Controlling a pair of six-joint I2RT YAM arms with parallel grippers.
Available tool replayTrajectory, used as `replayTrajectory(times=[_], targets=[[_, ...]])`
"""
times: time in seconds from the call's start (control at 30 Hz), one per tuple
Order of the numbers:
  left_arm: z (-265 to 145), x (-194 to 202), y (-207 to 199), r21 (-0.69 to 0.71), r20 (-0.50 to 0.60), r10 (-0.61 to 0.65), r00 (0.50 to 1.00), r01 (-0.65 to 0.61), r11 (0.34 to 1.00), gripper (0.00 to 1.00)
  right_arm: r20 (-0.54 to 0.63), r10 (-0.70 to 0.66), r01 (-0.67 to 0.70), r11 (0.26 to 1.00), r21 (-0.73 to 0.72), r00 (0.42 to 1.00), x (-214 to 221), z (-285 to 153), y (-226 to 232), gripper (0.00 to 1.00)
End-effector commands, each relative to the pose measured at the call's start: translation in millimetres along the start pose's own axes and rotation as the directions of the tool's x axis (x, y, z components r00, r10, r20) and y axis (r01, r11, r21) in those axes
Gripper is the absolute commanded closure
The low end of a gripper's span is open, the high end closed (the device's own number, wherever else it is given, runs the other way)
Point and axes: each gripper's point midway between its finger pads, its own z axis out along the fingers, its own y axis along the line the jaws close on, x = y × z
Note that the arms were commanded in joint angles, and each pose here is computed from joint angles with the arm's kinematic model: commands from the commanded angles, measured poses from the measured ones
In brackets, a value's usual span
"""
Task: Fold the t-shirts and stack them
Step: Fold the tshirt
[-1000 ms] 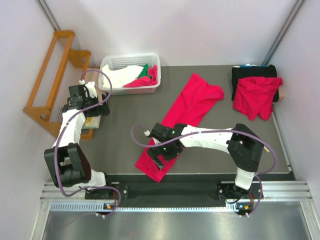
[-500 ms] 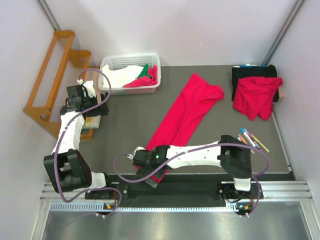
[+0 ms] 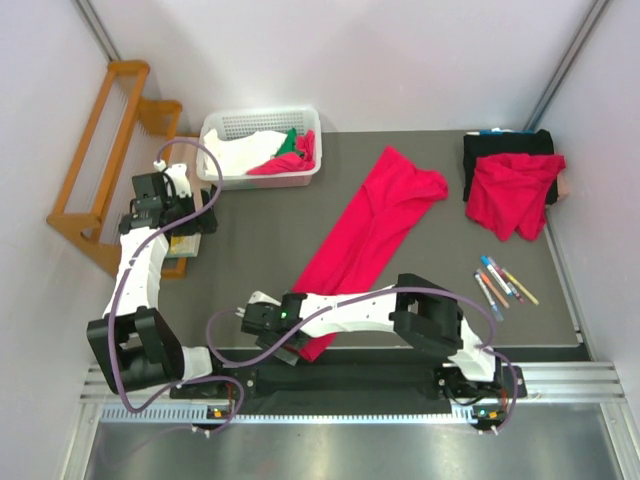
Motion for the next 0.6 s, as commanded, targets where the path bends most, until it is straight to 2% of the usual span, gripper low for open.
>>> replayTrajectory(times=[0.0,0.17,0.27,0.57], targets=[[-8,-4,-1,0.003,0.028,0.023,0.999,-0.023,1.0,0.01,0.077,-0.019,0.019,1.0,0.002,0.997,-33,-26,7,0.0],[-9,-3,3,-0.011,0.032,0.042,0.999,-0.041,0.999,0.01,0.109,-0.005,0.009,0.999,-0.041,0.994,-42,-56,9,0.0],[-10,-4,4,-0.015,0.039,0.043,0.998,-0.042,0.999,0.01,0.122,0.013,-0.007,0.999,-0.049,0.992,-44,-60,5,0.0],[-13,-5,6,-0.027,0.044,0.05,0.998,-0.049,0.998,0.01,0.098,0.097,-0.083,0.987,-0.138,0.99,-37,-40,0,0.0]])
